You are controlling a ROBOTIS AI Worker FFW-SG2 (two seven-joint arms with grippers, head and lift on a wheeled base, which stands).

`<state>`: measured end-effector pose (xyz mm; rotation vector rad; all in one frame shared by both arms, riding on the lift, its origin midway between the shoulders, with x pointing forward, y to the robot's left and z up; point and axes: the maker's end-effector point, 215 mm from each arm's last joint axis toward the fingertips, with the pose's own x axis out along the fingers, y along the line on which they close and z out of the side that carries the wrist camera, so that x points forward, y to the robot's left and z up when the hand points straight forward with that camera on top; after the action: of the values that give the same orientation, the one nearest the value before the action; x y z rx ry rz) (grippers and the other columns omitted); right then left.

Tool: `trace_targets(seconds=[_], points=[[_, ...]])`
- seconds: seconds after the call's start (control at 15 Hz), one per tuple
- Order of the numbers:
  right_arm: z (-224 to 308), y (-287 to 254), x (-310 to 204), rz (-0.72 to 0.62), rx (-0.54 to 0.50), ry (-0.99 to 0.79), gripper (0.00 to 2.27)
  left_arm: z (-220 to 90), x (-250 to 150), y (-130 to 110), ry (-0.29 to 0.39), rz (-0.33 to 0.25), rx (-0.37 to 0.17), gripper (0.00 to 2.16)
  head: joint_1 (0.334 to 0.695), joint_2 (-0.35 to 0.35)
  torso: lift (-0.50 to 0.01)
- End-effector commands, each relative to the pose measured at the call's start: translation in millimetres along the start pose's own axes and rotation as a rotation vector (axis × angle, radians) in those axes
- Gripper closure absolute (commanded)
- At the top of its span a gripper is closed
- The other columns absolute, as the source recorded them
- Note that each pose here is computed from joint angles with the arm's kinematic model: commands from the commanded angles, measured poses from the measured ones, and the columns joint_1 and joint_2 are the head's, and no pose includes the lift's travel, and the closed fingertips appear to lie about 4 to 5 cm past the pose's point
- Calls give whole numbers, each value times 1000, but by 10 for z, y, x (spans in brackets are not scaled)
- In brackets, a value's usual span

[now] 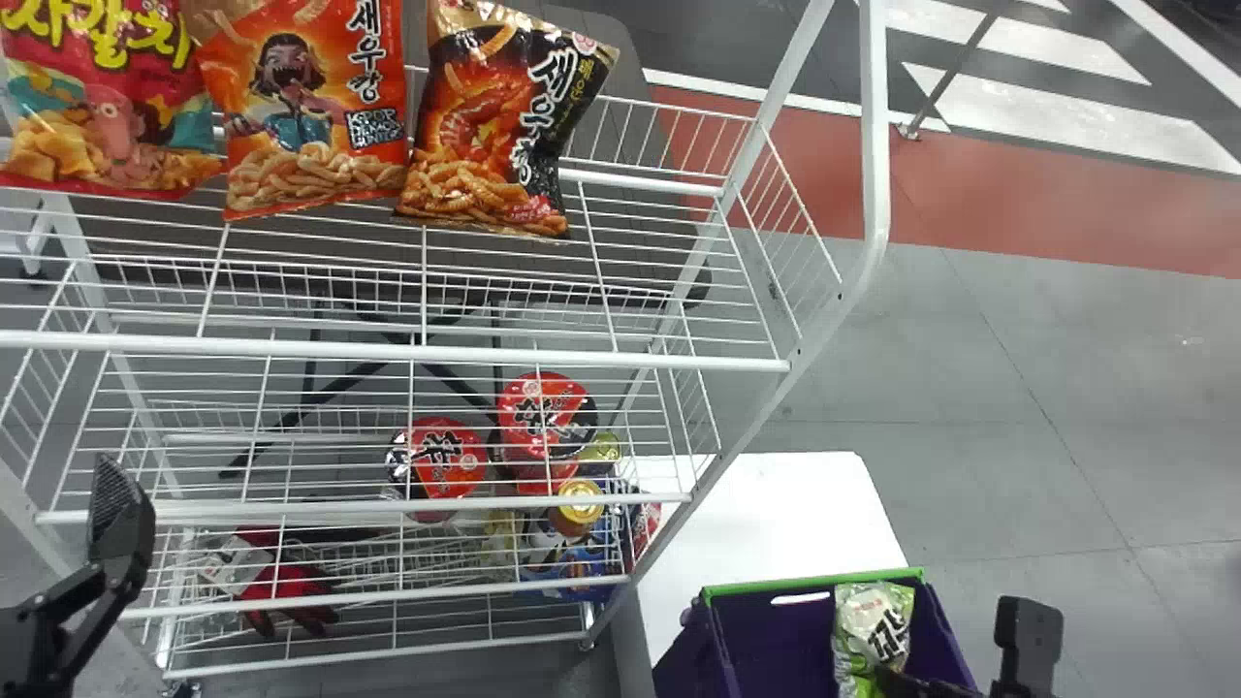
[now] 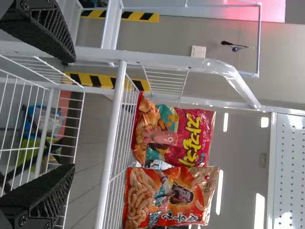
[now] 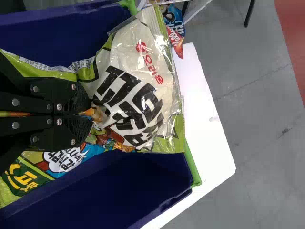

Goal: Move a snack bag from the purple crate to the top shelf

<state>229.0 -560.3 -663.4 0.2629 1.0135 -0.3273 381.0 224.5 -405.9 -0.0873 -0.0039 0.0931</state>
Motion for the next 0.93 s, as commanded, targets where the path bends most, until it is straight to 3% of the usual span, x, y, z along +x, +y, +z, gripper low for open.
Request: trace_targets(seconds=[0.0,0.87], points=[[15,31,20,4,-3,1,1966,11,14,11,0,1,3,-2,695,-350,-89],[-35,0,-7,5,-2,6,1966,-10,-40,-36,13,-12,12,-2,695,-350,-37]])
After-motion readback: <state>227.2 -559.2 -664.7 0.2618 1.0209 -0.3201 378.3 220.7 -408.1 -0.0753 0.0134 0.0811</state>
